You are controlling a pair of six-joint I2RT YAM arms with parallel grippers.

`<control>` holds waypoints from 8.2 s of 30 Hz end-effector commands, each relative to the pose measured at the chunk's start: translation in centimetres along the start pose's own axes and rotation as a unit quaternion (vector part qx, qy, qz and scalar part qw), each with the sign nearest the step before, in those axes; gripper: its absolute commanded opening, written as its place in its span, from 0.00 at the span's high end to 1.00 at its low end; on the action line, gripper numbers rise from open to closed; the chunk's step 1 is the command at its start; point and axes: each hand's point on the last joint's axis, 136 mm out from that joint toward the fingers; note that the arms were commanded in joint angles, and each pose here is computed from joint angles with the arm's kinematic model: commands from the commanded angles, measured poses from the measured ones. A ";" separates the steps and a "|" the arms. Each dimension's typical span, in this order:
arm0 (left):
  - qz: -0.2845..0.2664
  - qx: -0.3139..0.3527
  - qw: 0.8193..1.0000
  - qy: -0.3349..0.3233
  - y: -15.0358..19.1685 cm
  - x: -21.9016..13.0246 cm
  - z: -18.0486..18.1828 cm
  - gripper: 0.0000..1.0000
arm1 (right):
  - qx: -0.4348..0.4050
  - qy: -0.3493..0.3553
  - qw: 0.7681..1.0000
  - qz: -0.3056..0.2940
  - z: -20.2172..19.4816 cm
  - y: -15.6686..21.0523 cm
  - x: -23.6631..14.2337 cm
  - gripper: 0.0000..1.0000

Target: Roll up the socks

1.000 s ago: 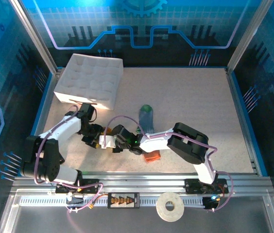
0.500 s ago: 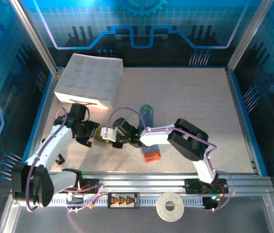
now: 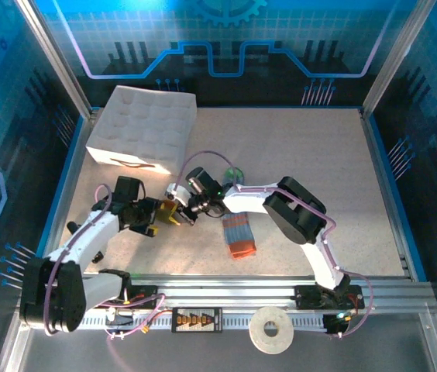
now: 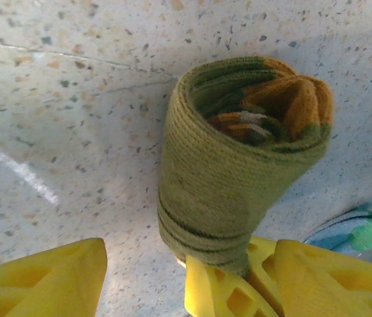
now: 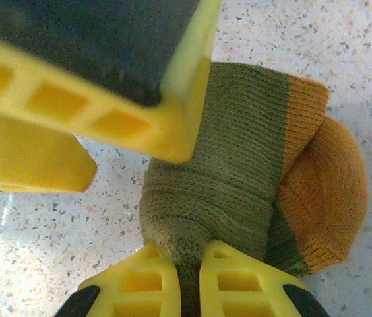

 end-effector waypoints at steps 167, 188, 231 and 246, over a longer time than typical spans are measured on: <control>0.015 -0.077 0.938 -0.337 0.4 5.3 1.9 0.36 | -0.169 0.181 0.964 0.098 -1.0 7.5 1.3 0.97; -0.003 -0.018 0.979 -0.201 1.6 -2.0 -1.1 0.84 | -0.092 0.216 0.968 -0.089 0.7 -4.3 -8.0 0.38; -0.353 0.366 0.855 -0.094 -9.8 -0.1 -23.7 0.91 | 0.162 0.267 0.936 -0.161 1.8 -2.4 -28.5 0.41; -0.326 0.365 0.862 -0.128 -9.4 2.7 -21.1 0.80 | 0.164 0.259 0.941 -0.144 2.1 -1.9 -28.1 0.42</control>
Point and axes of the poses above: each hand's point on the last joint's axis, 136 mm out from that joint toward the fingers, its own x axis out along the fingers, its own z axis along the line the jaws close on, y = z × x, and after that the axes turned 5 degrees about x, right-handed
